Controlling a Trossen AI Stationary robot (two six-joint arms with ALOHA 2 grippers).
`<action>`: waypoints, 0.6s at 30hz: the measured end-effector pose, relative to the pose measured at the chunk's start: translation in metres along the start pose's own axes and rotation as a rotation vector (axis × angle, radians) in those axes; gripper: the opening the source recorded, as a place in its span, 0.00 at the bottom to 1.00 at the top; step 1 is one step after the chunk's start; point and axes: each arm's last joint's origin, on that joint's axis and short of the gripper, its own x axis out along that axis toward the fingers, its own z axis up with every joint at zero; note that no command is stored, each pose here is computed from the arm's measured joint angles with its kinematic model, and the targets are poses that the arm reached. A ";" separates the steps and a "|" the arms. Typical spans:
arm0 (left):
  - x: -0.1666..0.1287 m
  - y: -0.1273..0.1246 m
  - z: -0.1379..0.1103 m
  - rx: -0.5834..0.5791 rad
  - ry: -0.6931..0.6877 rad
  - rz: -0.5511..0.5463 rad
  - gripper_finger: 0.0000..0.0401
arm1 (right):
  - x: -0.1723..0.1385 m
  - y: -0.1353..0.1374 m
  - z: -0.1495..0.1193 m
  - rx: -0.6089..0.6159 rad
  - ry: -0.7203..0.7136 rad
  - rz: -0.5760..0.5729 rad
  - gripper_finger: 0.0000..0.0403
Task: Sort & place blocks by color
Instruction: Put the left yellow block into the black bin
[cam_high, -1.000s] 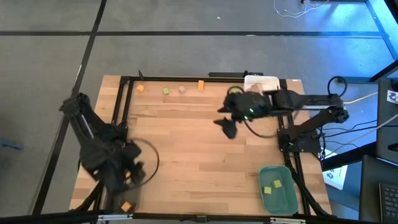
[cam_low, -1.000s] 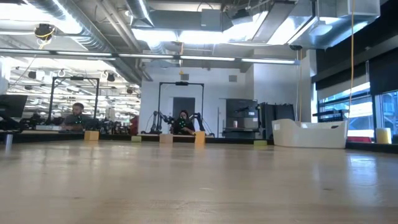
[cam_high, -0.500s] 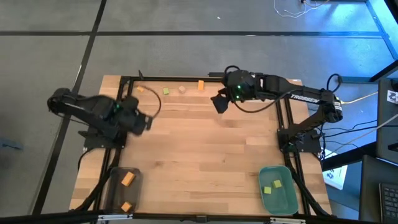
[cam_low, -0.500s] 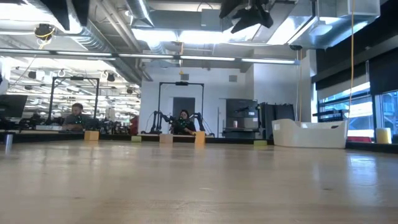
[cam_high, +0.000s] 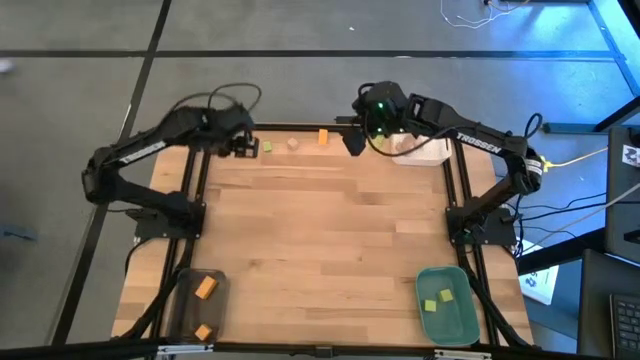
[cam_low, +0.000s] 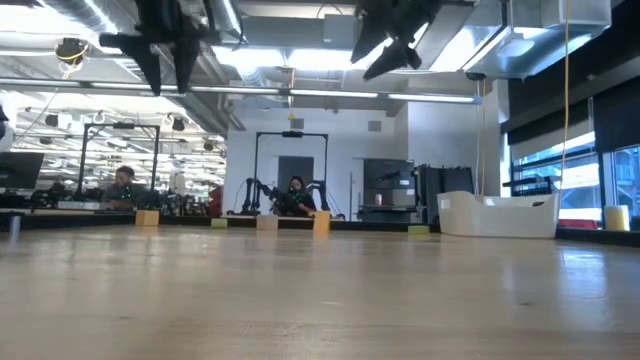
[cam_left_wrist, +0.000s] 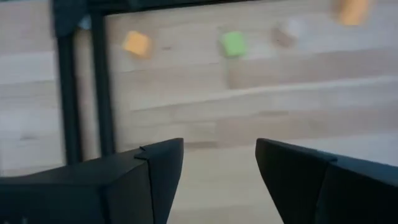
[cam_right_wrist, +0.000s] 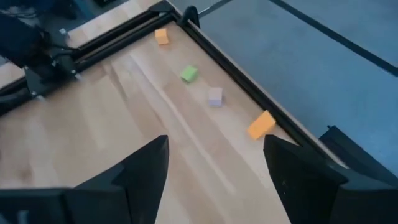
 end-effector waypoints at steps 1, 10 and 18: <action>0.008 0.001 0.007 0.001 0.024 0.023 0.49 | 0.002 -0.004 0.001 -0.011 0.001 0.008 0.65; 0.078 0.015 0.051 0.122 0.227 0.187 0.49 | 0.010 -0.034 0.005 -0.033 0.016 -0.024 0.65; 0.142 0.033 0.077 0.224 0.401 0.261 0.49 | 0.009 -0.047 0.009 -0.009 -0.012 -0.052 0.65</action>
